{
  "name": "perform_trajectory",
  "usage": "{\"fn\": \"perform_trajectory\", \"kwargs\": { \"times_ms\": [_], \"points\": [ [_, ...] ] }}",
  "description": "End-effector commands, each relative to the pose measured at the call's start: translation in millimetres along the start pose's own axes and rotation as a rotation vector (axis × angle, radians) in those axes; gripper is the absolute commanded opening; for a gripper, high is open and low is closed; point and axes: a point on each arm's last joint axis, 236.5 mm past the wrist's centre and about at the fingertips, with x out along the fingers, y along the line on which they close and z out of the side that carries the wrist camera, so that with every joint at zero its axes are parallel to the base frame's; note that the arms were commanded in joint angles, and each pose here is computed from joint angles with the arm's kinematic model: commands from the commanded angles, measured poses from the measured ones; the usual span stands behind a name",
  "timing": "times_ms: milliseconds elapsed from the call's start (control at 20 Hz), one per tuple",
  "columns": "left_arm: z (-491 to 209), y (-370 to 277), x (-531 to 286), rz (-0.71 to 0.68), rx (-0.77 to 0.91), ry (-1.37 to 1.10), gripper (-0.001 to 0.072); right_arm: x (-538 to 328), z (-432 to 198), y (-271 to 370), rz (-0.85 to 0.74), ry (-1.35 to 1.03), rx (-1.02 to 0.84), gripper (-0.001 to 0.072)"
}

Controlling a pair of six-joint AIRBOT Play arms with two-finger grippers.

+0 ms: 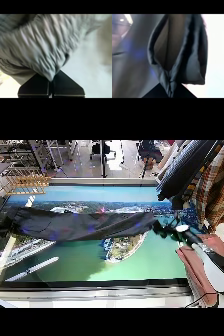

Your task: Fold the clothes and pants, and hang the long-sleeved shirts on hangers.

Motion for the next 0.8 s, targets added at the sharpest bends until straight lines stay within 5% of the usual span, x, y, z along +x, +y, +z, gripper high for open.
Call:
{"fn": "perform_trajectory", "kwargs": {
  "times_ms": [0, 150, 350, 500, 550, 600, 650, 700, 750],
  "points": [
    [32.9, -40.5, -63.8, -0.089, 0.103, -0.055, 0.0013, -45.1, 39.3, 70.7, 0.099, 0.020, -0.327, 0.0034],
    [37.1, -12.9, -108.1, 0.041, 0.198, -0.084, 0.0012, -72.7, 9.9, 73.6, 0.050, 0.209, -0.469, 0.0034],
    [-9.5, 106.7, -119.1, 0.416, 0.177, 0.101, 0.0012, -96.0, -140.1, -6.8, -0.107, 0.787, -0.447, 0.0034],
    [-31.8, 148.1, -126.3, 0.473, 0.142, 0.182, 0.0013, -122.4, -203.1, -40.0, -0.148, 0.923, -0.380, 0.0036],
    [-32.5, 154.8, -129.6, 0.479, 0.129, 0.182, 0.0015, -130.6, -212.5, -46.1, -0.155, 0.935, -0.365, 0.0107],
    [-30.7, 159.1, -133.1, 0.481, 0.119, 0.173, 0.0116, -138.4, -216.7, -49.2, -0.159, 0.938, -0.354, 0.0381],
    [-29.4, 160.7, -136.2, 0.477, 0.110, 0.165, 0.0391, -142.4, -212.6, -50.2, -0.166, 0.917, -0.347, 0.0622],
    [-27.7, 158.1, -138.5, 0.462, 0.101, 0.154, 0.0686, -142.2, -199.6, -51.9, -0.182, 0.865, -0.335, 0.0641],
    [-25.4, 151.8, -140.1, 0.439, 0.093, 0.139, 0.0695, -139.1, -183.1, -55.0, -0.194, 0.798, -0.327, 0.0642]
  ]
}}
